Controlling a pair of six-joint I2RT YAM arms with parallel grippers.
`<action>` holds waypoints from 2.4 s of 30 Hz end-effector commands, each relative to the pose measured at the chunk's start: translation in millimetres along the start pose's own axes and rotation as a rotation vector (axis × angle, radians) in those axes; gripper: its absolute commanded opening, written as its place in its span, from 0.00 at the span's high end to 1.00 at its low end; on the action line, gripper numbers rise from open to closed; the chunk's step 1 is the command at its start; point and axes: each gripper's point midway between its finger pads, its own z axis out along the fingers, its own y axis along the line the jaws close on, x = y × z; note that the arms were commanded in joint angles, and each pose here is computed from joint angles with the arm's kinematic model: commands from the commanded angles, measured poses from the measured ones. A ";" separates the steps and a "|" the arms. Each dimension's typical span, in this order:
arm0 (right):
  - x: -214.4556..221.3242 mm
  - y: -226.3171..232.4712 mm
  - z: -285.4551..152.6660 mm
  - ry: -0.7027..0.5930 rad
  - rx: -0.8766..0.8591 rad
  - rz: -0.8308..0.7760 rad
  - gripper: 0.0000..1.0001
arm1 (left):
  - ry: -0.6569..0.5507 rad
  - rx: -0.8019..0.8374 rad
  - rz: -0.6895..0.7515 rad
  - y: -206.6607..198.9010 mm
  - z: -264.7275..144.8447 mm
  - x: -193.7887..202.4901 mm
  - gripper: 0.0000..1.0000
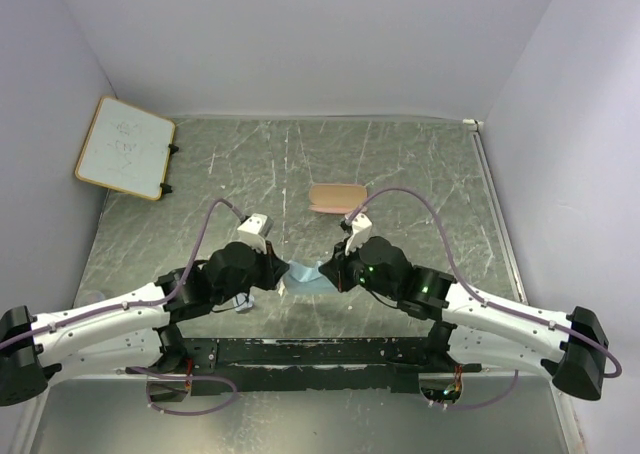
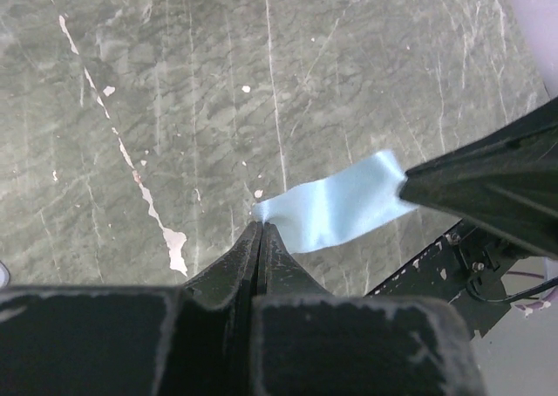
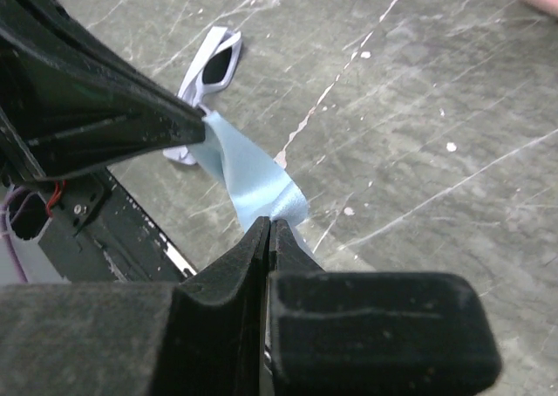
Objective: Organize the sunglasses
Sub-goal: Place the glasses cleaning cloth at the center of the board.
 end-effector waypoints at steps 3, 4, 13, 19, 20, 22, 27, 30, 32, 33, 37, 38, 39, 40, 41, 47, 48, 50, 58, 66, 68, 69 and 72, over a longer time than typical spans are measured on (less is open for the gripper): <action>27.7 -5.2 2.4 0.046 0.025 0.036 1.00 | -0.029 -0.074 -0.005 4.7 -7.3 -13.1 0.93; 31.8 -6.5 4.3 0.052 0.029 0.037 1.00 | -0.025 -0.084 0.000 6.4 -5.5 -11.5 0.93; 48.7 -25.2 16.2 0.060 0.103 0.035 1.00 | 0.000 -0.124 0.013 16.2 13.5 6.3 0.93; 48.1 -36.5 21.4 0.040 0.157 0.007 1.00 | -0.037 -0.162 0.024 25.8 20.9 6.3 0.93; 47.3 -38.2 22.6 0.034 0.165 0.002 1.00 | -0.044 -0.168 0.026 26.6 22.1 5.1 0.93; 46.6 -42.5 24.1 0.027 0.186 -0.007 1.00 | -0.056 -0.172 0.034 27.2 24.6 3.5 0.93; 46.4 -48.4 29.4 0.019 0.208 -0.018 1.00 | -0.080 -0.187 0.052 30.8 30.8 2.9 0.93; 47.6 -50.9 32.0 0.013 0.217 -0.019 1.00 | -0.100 -0.195 0.063 34.1 33.6 2.1 0.93; 48.6 -52.6 34.4 0.011 0.220 -0.024 1.00 | -0.114 -0.206 0.075 36.4 35.5 0.4 0.93; 50.2 -53.9 36.0 0.015 0.225 -0.027 1.00 | -0.118 -0.208 0.081 37.3 36.5 0.1 0.93; 49.4 -59.0 40.9 0.004 0.248 -0.039 1.00 | -0.114 -0.216 0.094 42.2 44.8 0.9 0.93; 48.2 -60.3 41.8 -0.004 0.255 -0.040 1.00 | -0.114 -0.212 0.095 42.4 47.2 1.0 0.93; 45.9 -61.7 43.0 -0.018 0.262 -0.040 1.00 | -0.114 -0.208 0.097 42.8 49.7 0.5 0.93; 44.5 -63.1 44.3 -0.025 0.267 -0.044 1.00 | -0.114 -0.206 0.099 44.0 52.0 0.6 0.93; 44.1 -64.8 45.6 -0.029 0.271 -0.047 1.00 | -0.117 -0.203 0.100 44.8 54.3 -0.2 0.93; 42.9 -75.6 55.5 -0.033 0.310 -0.060 1.00 | -0.102 -0.200 0.102 56.0 69.0 1.2 0.93; 42.1 -77.5 57.0 -0.039 0.315 -0.059 1.00 | -0.102 -0.197 0.103 56.7 70.6 1.3 0.93; 41.8 -82.2 59.0 -0.047 0.326 -0.056 1.00 | -0.102 -0.193 0.102 58.2 74.5 1.7 0.93; 43.4 -100.2 69.4 -0.043 0.356 -0.060 1.00 | -0.081 -0.181 0.099 66.8 89.8 5.7 0.93; 44.9 -110.4 81.9 -0.027 0.358 -0.057 1.00 | -0.059 -0.186 0.101 74.8 105.0 11.8 0.93; 45.6 -112.7 84.5 -0.025 0.359 -0.058 1.00 | -0.058 -0.189 0.104 76.9 108.7 12.0 0.93; 46.0 -113.4 85.9 -0.021 0.358 -0.058 1.00 | -0.058 -0.191 0.102 77.9 110.0 11.3 0.93; 45.8 -115.0 90.1 -0.013 0.362 -0.066 1.00 | -0.056 -0.193 0.105 79.1 115.1 11.3 0.93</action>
